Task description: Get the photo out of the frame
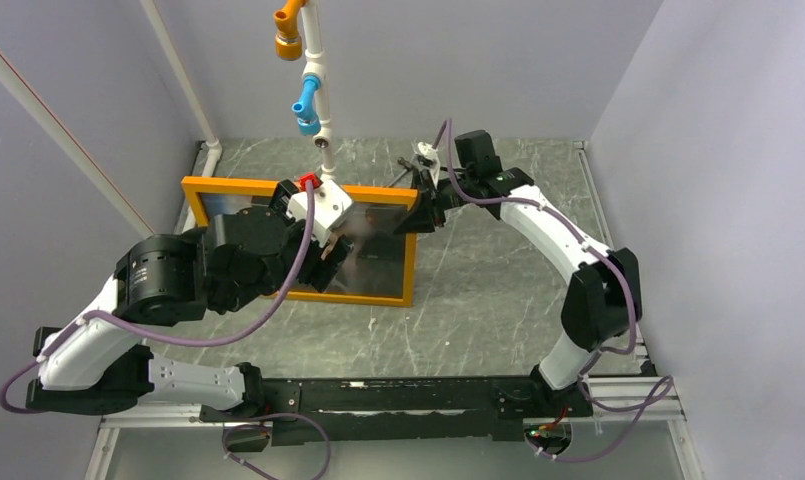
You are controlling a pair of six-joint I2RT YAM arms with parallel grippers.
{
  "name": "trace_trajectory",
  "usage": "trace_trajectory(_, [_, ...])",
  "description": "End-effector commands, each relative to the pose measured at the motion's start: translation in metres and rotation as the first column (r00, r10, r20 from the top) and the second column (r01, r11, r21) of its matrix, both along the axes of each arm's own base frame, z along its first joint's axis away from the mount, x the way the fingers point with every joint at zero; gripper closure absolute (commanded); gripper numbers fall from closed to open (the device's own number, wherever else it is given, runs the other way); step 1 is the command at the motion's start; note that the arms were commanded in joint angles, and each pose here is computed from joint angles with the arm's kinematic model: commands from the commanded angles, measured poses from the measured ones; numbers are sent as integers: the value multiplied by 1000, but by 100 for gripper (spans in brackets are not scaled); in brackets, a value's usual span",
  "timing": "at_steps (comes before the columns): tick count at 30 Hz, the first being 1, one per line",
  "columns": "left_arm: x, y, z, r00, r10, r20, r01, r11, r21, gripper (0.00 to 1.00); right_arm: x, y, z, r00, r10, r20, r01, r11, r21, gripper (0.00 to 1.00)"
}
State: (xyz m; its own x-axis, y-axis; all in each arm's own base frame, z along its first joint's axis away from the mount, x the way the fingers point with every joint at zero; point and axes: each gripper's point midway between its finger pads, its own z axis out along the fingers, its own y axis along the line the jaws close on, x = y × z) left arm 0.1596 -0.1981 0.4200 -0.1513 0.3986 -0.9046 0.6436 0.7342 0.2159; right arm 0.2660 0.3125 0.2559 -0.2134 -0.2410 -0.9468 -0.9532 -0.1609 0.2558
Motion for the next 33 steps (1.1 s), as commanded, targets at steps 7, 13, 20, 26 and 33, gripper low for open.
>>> trace_trajectory(7, [-1, -3, 2, 1000, 7, -12, -7, 998, -59, 23, -37, -8, -72, 872, 19, -489, -102, 984, -144, 100])
trace_trajectory(13, [-2, -4, -1, 1000, 0, -12, -1, 998, -58, 23, -21, -13, -94, 863, -95, -496, -12, 978, -207, 100])
trace_trajectory(20, [-4, -9, -3, 1000, -14, -27, 13, 998, -68, 23, 25, -5, -121, 828, -215, -518, 105, 967, -233, 100])
trace_trajectory(26, [-8, 1, -9, 999, -1, -53, -4, 996, -89, 23, 54, -2, -147, 778, -296, -554, 148, 944, -296, 100])
trace_trajectory(33, [-9, 1, -13, 998, 1, -62, -7, 996, -92, 23, 75, -2, -168, 761, -375, -529, 185, 907, -377, 100])
